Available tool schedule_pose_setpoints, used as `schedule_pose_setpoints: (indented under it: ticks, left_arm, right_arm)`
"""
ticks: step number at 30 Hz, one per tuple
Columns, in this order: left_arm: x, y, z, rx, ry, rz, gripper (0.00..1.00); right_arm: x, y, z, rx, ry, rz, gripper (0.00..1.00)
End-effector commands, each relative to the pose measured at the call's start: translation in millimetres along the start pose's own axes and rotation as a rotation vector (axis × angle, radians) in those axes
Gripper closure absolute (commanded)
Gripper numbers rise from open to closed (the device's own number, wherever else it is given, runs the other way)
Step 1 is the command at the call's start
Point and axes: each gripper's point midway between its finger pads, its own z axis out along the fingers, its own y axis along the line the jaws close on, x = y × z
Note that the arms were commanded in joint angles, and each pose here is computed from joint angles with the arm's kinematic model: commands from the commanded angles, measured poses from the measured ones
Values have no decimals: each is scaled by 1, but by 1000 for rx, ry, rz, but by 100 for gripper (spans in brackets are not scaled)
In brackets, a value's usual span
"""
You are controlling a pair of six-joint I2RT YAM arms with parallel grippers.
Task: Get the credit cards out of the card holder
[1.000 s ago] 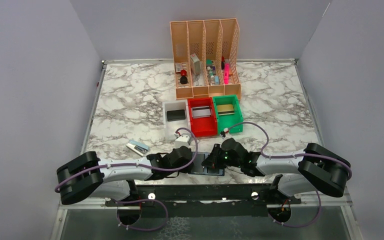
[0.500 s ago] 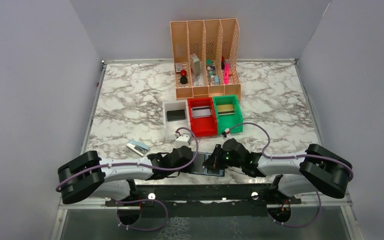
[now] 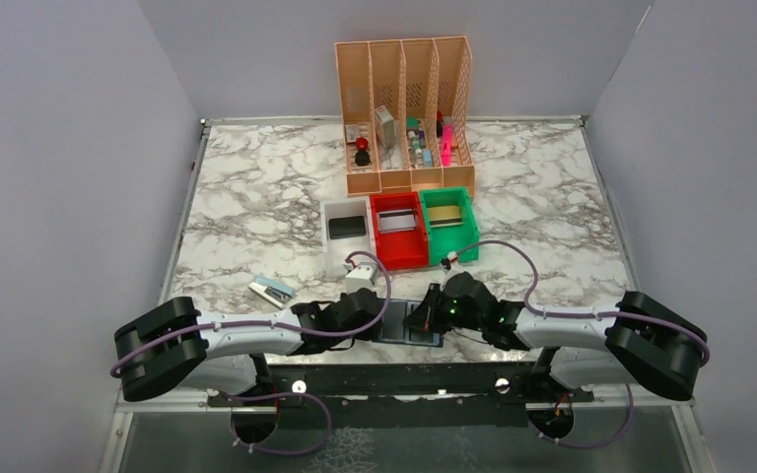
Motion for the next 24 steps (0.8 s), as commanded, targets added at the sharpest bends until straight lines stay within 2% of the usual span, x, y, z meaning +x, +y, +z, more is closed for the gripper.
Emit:
schedule_pose_setpoints:
  ticks: [1, 24]
  left_arm:
    - [30, 40, 1, -143, 89, 55, 88]
    - [21, 37, -7, -126, 55, 43, 88]
  right_arm:
    - [2, -1, -3, 2, 27, -22, 99]
    - [-6, -28, -11, 98, 40, -1, 99]
